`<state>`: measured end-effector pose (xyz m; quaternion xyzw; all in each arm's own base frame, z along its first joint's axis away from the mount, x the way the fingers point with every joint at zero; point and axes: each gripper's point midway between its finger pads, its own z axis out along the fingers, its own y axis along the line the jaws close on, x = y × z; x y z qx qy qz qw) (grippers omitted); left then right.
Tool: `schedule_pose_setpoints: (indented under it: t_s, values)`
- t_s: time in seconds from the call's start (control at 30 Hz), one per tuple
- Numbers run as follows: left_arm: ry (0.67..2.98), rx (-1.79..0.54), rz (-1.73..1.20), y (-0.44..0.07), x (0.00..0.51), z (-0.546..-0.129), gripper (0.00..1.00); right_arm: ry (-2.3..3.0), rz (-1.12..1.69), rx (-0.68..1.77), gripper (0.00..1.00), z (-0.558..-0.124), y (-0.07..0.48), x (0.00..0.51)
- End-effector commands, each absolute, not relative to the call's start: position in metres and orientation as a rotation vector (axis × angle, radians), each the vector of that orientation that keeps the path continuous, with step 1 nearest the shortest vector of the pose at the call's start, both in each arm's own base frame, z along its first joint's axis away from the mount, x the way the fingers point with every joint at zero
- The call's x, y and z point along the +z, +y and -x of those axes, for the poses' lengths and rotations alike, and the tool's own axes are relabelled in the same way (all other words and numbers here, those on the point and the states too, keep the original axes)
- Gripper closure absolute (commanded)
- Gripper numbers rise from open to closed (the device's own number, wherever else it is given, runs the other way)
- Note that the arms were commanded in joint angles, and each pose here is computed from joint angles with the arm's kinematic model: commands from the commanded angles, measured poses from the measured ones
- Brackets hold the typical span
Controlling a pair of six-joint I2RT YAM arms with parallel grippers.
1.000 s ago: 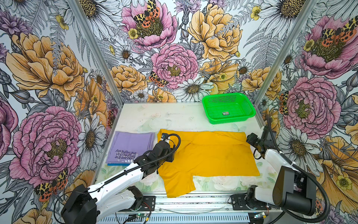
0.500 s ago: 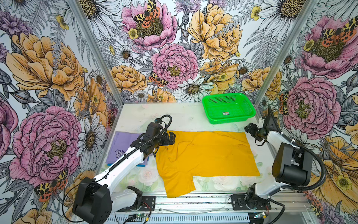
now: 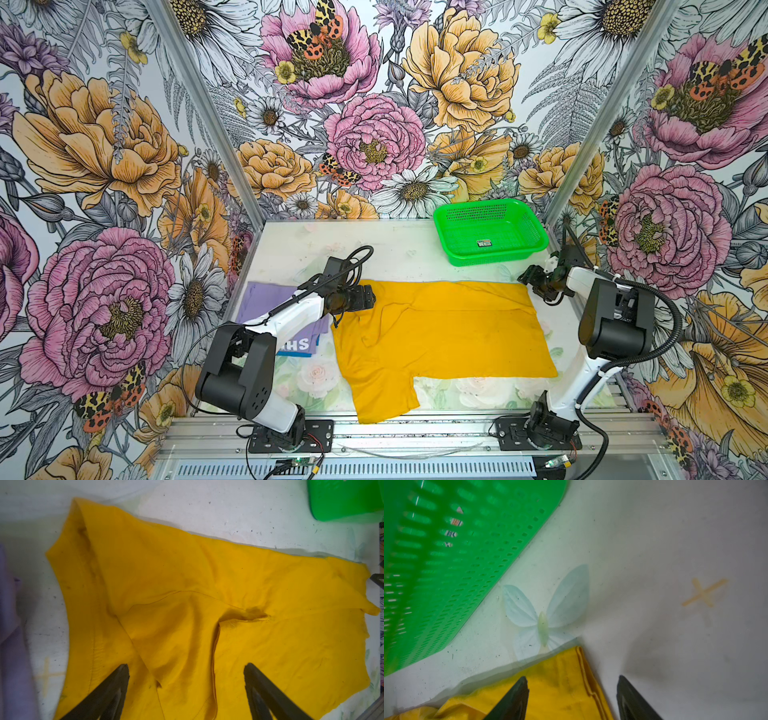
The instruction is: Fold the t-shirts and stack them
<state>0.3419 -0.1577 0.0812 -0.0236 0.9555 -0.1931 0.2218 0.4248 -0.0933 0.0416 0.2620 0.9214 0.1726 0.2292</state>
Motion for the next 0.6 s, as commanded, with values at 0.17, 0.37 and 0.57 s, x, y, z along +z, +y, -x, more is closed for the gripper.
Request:
schedule_pose_setpoints:
  t_s: [0.17,0.37,0.57]
  values:
    - [2.642,-0.515,0.096,-0.151,0.074,-0.367,0.15,2.587,-0.68,0.47,0.45,-0.438,-0.094,0.032]
    - [2.665,-0.51,0.113,-0.149,0.061,-0.374,0.21,2.623,-0.655,0.472,0.77,-0.444,-0.085,0.023]
    - [2.697,-0.519,0.114,-0.152,0.05,-0.374,0.29,2.586,-0.706,0.384,0.97,-0.447,-0.108,0.032]
